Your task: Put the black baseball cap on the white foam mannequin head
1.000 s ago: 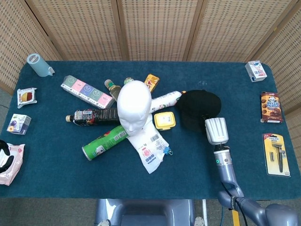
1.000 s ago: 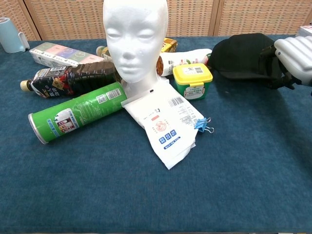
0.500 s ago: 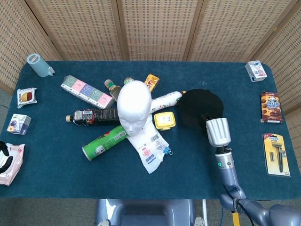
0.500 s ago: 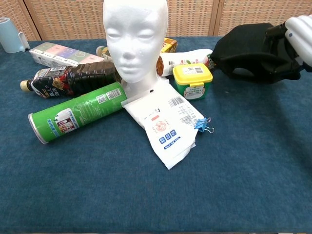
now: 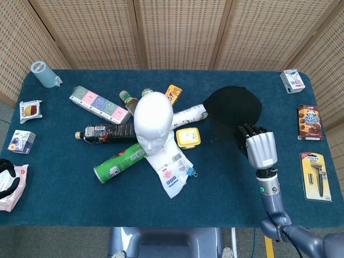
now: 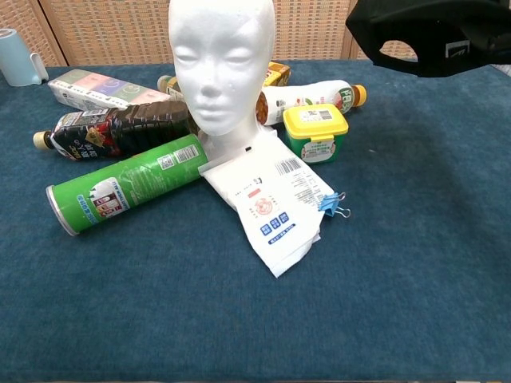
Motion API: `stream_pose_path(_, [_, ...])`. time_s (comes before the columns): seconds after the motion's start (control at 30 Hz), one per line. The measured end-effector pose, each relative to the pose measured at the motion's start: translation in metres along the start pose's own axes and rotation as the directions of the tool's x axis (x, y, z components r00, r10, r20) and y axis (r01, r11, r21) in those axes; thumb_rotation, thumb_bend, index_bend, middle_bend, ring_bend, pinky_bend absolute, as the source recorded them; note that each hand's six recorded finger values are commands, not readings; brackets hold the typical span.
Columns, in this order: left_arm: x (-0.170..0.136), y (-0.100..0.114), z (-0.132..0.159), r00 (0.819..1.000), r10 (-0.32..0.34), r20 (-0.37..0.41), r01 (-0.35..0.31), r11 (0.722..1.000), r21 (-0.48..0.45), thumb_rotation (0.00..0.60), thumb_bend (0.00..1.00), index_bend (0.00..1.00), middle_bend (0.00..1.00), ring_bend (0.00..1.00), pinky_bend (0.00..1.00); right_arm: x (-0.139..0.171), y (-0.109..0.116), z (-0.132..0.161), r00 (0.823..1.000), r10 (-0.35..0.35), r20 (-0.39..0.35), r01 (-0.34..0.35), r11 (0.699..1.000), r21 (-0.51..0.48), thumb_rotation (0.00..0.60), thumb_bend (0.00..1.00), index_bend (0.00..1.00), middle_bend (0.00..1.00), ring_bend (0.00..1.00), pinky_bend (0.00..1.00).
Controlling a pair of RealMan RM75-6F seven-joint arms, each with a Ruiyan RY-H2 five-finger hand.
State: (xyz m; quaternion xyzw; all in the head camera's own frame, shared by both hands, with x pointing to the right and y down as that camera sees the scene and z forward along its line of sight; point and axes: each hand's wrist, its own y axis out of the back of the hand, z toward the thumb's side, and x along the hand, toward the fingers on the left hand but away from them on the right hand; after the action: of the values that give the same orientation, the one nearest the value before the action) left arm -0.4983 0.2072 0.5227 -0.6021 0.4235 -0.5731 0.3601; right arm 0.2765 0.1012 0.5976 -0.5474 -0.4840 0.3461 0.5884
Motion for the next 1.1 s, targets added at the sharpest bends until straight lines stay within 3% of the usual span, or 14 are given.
stream_pose_path(0.53, [0.001, -0.006, -0.003, 1.000, -0.010, -0.003, 0.010, 1.000, -0.007, 0.600, 0.31, 0.58, 0.44, 0.36, 0.37, -0.055, 0.053, 0.043, 0.989, -0.107, -0.098, 0.109, 0.994, 0.015, 0.600, 0.39, 0.72, 0.67, 0.78, 0.90])
stream_pose_path(1.1, [0.002, -0.018, -0.021, 0.999, -0.035, -0.026, 0.034, 0.999, -0.024, 0.600, 0.31, 0.58, 0.44, 0.36, 0.37, -0.113, 0.063, 0.126, 0.969, -0.110, -0.222, 0.128, 0.990, 0.067, 0.600, 0.39, 0.72, 0.67, 0.78, 0.90])
